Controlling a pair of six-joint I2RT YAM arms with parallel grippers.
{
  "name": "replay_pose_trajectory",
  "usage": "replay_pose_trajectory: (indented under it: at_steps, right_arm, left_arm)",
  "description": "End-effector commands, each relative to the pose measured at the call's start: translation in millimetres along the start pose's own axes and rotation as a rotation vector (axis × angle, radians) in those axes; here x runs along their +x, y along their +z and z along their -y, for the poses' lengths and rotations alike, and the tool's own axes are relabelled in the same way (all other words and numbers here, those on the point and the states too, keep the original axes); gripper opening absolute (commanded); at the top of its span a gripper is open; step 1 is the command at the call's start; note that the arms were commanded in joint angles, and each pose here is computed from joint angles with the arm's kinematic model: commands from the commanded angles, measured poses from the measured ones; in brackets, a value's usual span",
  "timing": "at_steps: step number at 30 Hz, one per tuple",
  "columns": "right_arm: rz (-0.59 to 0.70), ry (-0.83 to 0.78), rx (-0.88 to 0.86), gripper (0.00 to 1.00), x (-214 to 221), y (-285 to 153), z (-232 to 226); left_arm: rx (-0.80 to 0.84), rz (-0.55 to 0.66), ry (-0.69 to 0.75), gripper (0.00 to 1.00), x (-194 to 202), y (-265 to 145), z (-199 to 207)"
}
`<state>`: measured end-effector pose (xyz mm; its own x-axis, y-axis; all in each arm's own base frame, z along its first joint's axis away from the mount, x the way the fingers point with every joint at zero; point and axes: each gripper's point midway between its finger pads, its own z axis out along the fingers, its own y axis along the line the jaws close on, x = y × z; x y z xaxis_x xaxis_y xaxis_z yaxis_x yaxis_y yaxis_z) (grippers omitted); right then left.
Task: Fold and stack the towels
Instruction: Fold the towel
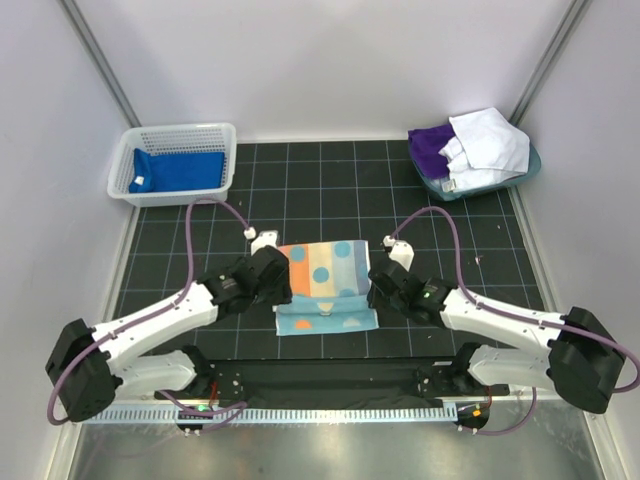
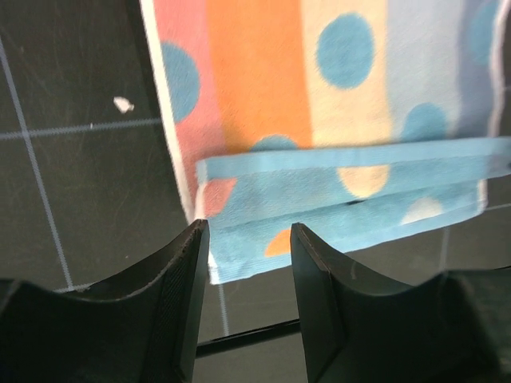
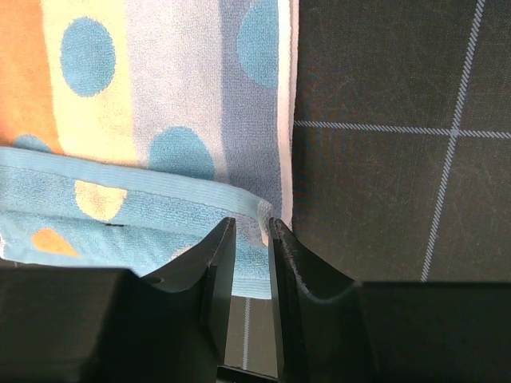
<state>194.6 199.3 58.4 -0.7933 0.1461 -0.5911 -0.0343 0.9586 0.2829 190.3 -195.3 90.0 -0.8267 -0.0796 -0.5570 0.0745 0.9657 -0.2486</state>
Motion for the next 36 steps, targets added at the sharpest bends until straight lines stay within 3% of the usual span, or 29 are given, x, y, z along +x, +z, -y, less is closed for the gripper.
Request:
replay_pose_trajectory:
  at_steps: [1, 6, 15, 24, 36]
  right_arm:
    - [0.054, 0.020, -0.034, 0.31, -17, -9, -12]
    - [0.091, 0.002, 0.025, 0.30, -34, -12, -11]
    - [0.080, -0.055, 0.067, 0.30, -39, 13, -22]
    - [-0.005, -0.084, 0.062, 0.27, -14, 40, -26]
    - [-0.033, -0.051, 0.024, 0.27, -1, 28, -21]
  left_arm:
    - [0.011, 0.102, 0.003, 0.49, -39, -15, 16]
    - [-0.184, 0.064, 0.075, 0.49, -46, 14, 4]
    - [-0.317, -0.046, 0.146, 0.47, -33, 65, 3]
    - [-0.205, -0.154, 0.101, 0.45, 4, 70, 10]
    - [-0.065, -0.194, 0.056, 0.44, 23, 43, 18]
